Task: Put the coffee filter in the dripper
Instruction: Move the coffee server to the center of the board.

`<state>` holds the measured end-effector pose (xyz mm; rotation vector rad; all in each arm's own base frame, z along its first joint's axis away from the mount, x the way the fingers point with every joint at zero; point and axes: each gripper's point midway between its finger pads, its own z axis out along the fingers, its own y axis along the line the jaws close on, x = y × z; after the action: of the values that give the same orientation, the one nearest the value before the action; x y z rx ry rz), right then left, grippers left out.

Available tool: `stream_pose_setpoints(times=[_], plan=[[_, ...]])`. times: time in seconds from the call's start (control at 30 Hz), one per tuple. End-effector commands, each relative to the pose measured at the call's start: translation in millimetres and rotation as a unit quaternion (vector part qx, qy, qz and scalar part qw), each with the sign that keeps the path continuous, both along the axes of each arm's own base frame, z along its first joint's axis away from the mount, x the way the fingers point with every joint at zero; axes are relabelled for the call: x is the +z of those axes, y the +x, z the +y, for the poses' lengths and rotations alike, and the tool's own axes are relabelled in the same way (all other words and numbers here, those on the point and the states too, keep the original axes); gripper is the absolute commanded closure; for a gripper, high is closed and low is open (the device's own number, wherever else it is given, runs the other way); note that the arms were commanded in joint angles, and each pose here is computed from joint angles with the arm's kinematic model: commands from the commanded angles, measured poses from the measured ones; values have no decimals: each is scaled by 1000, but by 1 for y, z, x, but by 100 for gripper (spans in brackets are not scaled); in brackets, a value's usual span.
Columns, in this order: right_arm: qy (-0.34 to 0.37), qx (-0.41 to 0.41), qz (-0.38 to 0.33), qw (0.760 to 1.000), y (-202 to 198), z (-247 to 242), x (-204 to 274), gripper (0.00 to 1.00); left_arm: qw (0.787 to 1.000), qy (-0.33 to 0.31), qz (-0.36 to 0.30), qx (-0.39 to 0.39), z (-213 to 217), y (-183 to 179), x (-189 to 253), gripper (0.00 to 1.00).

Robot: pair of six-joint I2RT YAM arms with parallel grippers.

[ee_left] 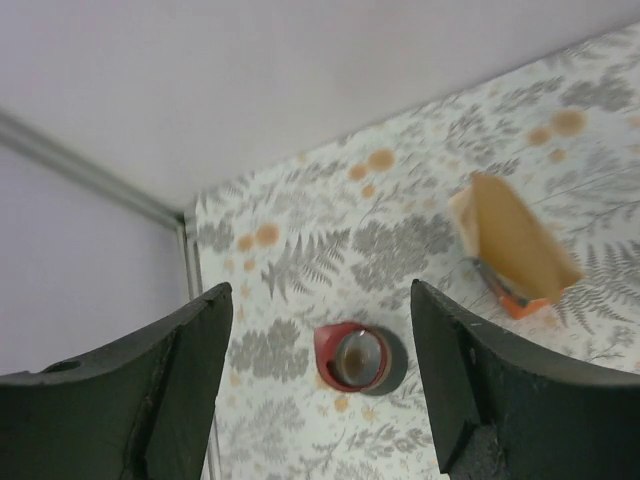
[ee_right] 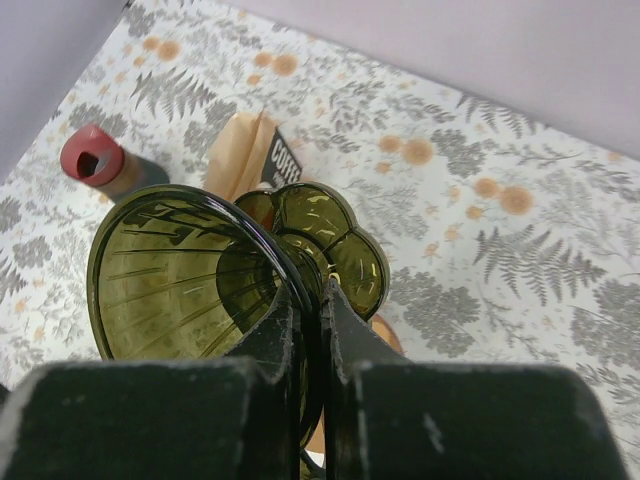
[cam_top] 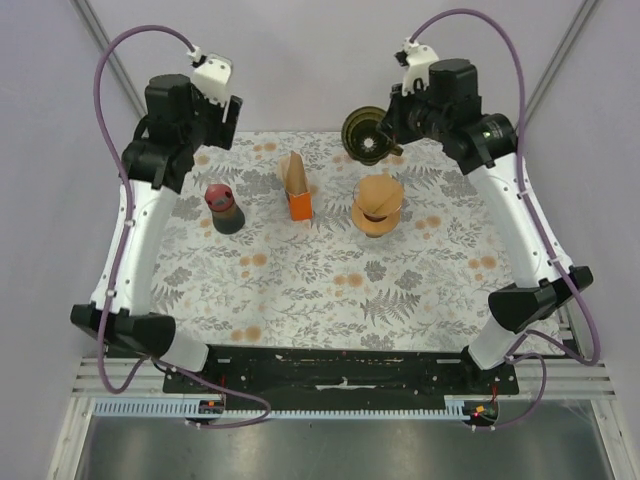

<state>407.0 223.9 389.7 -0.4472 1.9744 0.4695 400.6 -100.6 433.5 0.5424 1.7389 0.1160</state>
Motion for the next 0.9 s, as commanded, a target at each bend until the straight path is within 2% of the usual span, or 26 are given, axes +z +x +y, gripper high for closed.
stream_pose_setpoints(times=[0.0, 0.17, 0.3, 0.4, 0.5, 0.57, 0.67, 0.87], plan=[[33, -15, -82, 996, -16, -27, 62, 100, 985, -63, 144, 76, 49, 18, -72, 24], [27, -26, -75, 996, -21, -40, 53, 100, 965, -53, 255, 30, 75, 39, -140, 29], [23, -23, -67, 997, -25, -42, 44, 100, 962, -8, 273, -3, 97, 58, -170, 29], [18, -27, -66, 997, -28, -45, 41, 100, 952, 44, 294, -67, 97, 60, -190, 30], [14, -33, -65, 997, -30, -49, 37, 100, 937, 107, 316, -102, 112, 62, -214, 44], [12, -34, -66, 997, -31, -51, 36, 100, 923, 138, 328, -145, 116, 56, -226, 48], [10, -35, -66, 997, -33, -53, 34, 100, 906, 178, 331, -193, 116, 54, -243, 45], [12, -29, -70, 997, -35, -53, 37, 100, 897, 179, 342, -216, 111, 71, -273, 39]])
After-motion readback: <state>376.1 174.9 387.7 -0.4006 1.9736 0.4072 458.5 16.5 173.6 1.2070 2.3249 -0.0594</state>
